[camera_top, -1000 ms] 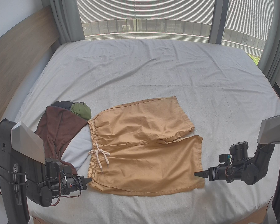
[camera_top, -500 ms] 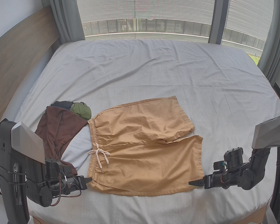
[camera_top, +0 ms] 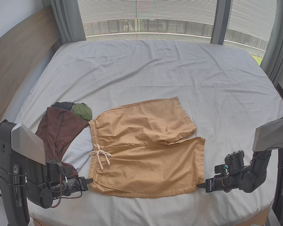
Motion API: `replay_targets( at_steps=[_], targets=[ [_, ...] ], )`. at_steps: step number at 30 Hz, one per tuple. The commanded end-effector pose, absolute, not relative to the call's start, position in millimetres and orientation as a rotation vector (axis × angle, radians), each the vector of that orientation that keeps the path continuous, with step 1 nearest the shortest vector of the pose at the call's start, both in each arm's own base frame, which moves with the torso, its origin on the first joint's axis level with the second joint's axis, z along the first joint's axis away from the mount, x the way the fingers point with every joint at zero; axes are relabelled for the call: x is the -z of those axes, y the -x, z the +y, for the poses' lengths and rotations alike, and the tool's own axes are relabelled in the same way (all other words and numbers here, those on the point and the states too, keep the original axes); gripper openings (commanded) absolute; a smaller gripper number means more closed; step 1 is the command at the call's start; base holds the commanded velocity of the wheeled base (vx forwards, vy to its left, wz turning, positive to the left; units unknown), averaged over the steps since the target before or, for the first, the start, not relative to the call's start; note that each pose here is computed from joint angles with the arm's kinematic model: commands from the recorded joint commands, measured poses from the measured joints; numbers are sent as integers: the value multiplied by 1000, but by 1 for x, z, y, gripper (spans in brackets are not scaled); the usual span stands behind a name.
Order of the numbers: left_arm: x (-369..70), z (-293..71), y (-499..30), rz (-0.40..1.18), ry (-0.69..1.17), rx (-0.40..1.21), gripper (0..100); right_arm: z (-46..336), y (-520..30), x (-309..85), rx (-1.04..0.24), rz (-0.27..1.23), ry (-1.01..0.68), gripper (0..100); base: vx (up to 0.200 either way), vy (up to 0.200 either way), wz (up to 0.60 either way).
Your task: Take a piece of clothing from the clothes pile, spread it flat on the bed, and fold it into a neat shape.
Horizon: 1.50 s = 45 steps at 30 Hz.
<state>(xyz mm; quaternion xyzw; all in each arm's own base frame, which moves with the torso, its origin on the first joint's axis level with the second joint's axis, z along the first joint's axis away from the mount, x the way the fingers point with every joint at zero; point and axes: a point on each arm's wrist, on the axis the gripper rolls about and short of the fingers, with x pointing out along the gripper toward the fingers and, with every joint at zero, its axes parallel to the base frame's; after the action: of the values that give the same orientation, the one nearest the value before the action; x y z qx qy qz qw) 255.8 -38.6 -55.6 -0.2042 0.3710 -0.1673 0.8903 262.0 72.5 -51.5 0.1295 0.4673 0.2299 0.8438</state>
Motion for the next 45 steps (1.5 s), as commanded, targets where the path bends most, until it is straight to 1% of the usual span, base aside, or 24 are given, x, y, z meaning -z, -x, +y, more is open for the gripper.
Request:
replay_targets(
  at_steps=[1, 6, 12, 17, 22, 28, 30, 34, 41, 45],
  targets=[
    [55, -38, -256, 769, 426, 345, 0, 73, -262, 52, -485, 986, -273, 0, 0, 0, 0],
    [54, -37, -257, 762, 428, 344, 0, 72, -262, 51, -485, 986, -275, 0, 0, 0, 0],
    [45, -33, -255, 743, 441, 338, 0, 71, -253, 40, -490, 988, -269, 0, 0, 0, 0],
    [46, -31, -243, 791, 446, 341, 0, 70, -244, 35, -493, 1051, -247, 0, 0, 0, 0],
    [47, -30, -238, 806, 420, 348, 0, 69, -244, 32, -493, 1053, -242, 0, 0, 0, 0],
    [40, -31, -243, 760, 420, 380, 0, 69, -250, 14, -528, 948, -254, 0, 0, 0, 0],
    [31, -31, -247, 718, 417, 393, 0, 67, -253, -1, -563, 855, -271, 0, 0, 0, 0],
    [11, -33, -254, 631, 429, 410, 0, 61, -255, -18, -563, 777, -278, 0, 0, 0, 0],
    [-15, -35, -267, 518, 503, 418, 0, 55, -261, -27, -580, 714, -292, 0, 0, 0, 0],
    [-27, -34, -271, 473, 540, 417, 0, 52, -267, -33, -579, 624, -286, 0, 0, 0, 0]
  ],
)
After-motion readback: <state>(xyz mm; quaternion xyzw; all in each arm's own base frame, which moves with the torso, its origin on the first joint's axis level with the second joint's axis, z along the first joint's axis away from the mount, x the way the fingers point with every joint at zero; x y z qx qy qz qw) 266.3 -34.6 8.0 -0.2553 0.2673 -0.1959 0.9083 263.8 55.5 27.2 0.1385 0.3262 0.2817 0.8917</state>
